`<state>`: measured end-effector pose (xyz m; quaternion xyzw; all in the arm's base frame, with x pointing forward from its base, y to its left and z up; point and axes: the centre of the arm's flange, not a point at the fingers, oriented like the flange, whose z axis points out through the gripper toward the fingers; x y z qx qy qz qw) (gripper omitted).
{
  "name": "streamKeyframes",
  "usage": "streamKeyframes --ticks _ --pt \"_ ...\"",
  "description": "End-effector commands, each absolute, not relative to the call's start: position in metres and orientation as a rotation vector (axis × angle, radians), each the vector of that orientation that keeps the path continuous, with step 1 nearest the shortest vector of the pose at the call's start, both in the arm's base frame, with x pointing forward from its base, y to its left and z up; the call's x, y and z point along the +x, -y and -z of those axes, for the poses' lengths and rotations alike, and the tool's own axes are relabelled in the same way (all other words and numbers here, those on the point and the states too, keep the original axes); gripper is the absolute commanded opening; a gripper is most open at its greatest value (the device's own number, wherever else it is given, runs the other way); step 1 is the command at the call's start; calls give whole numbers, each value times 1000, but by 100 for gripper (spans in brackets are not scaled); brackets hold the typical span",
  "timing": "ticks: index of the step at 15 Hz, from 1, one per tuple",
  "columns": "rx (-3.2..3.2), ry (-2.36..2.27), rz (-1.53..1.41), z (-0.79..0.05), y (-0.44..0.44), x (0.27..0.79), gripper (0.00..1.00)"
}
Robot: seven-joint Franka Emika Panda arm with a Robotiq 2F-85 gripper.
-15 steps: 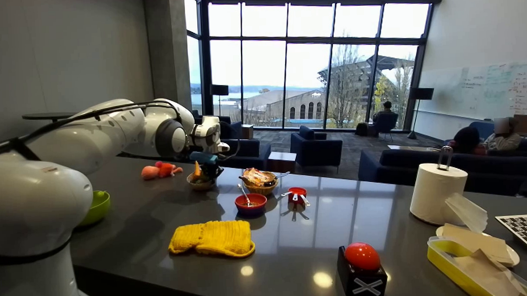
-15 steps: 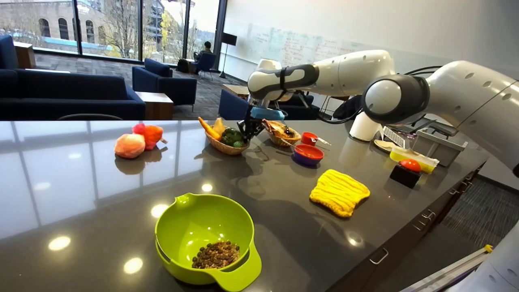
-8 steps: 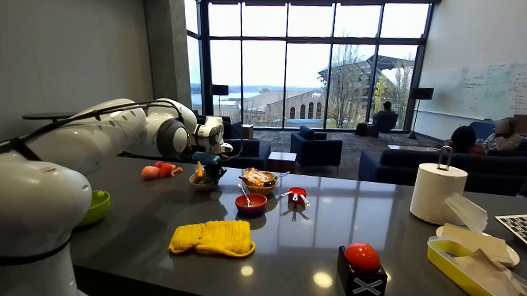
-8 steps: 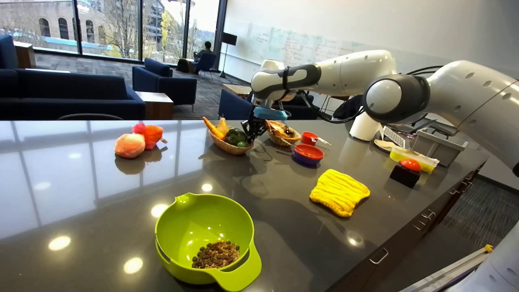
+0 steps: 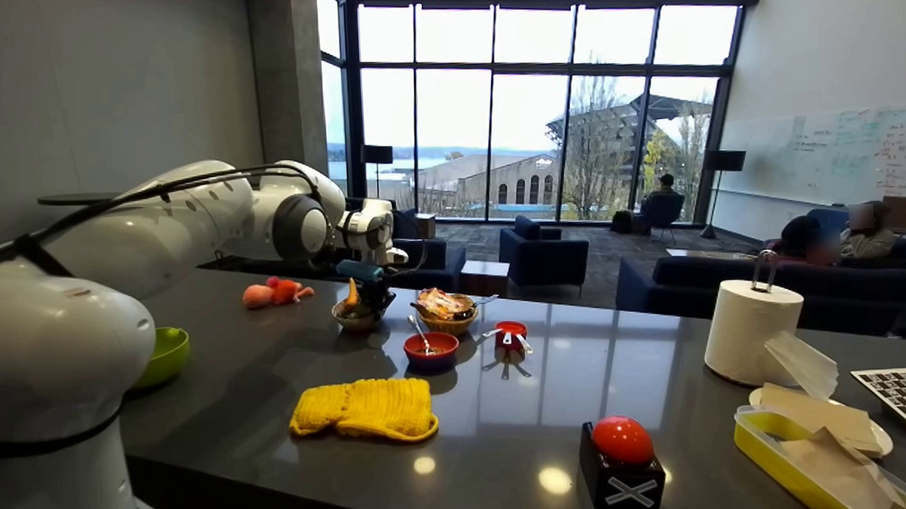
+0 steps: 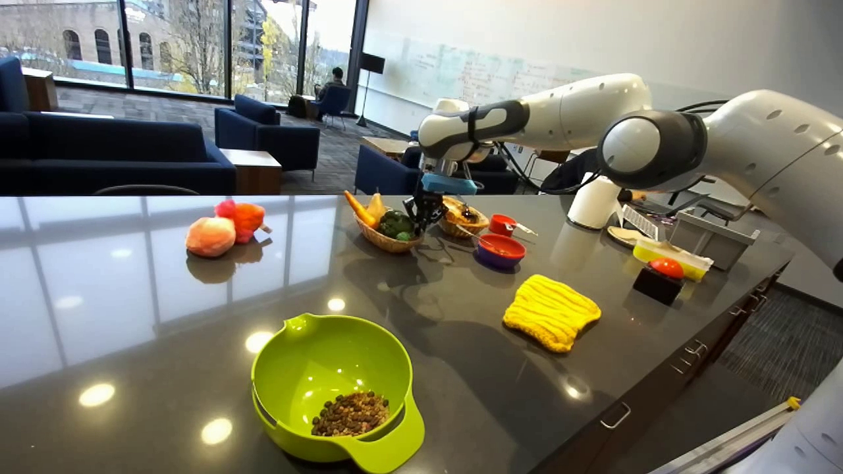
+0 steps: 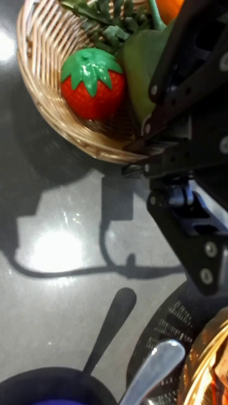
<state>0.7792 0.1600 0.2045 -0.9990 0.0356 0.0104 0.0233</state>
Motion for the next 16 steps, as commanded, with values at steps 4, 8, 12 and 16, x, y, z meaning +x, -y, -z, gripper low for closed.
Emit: streamKeyframes --ticks 4,8,12,16 --pt "-3082 -130 -250 -215 -147 712 2" --pt "-3079 -135 -336 -219 -139 688 2" --pt "-3040 -169 -442 -221 -125 660 2" --pt "-2997 -195 -537 -222 -112 626 2"
